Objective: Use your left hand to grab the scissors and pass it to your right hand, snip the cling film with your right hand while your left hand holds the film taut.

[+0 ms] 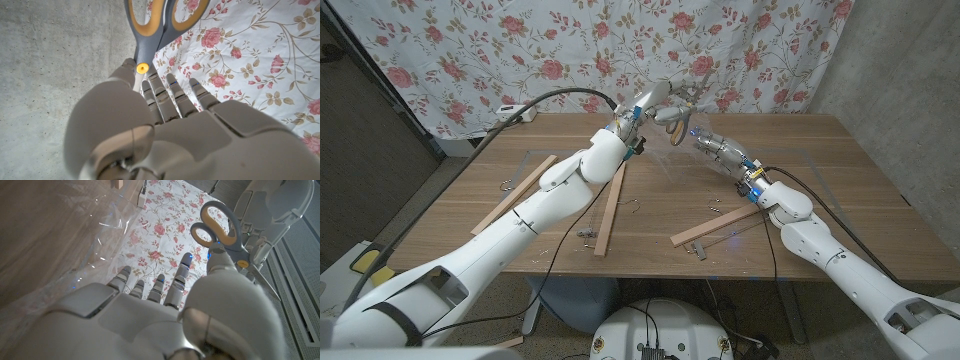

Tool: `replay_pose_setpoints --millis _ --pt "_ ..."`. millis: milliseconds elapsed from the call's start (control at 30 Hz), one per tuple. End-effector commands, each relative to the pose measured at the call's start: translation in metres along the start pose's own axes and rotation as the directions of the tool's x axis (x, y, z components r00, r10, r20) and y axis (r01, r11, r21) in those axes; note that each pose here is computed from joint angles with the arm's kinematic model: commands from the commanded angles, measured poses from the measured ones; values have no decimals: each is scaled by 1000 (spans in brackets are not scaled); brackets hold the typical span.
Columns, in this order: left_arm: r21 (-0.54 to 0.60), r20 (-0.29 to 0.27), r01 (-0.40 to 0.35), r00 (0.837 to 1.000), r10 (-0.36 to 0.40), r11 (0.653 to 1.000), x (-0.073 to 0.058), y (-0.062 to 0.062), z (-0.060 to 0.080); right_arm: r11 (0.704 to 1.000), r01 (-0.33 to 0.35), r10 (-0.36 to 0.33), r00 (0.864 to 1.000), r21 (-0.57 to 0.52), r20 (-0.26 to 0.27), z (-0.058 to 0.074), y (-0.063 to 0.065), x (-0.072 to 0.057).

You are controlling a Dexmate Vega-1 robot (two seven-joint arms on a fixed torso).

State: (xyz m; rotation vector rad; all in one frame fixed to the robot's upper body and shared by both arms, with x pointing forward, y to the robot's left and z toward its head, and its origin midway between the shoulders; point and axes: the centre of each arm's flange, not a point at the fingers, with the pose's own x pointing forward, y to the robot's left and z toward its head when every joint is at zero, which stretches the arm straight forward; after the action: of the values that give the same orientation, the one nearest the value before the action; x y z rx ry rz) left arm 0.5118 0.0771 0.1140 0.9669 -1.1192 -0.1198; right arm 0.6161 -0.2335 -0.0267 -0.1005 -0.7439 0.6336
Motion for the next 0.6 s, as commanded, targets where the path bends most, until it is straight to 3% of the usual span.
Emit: replay_pose_setpoints --millis 33,600 --pt "-12 8 -1 1000 1 1000 3 -7 2 999 -24 23 1000 35 17 -1 8 1" --pt "-56 10 -1 1000 1 998 4 -14 5 997 -44 41 999 61 34 -4 13 9"
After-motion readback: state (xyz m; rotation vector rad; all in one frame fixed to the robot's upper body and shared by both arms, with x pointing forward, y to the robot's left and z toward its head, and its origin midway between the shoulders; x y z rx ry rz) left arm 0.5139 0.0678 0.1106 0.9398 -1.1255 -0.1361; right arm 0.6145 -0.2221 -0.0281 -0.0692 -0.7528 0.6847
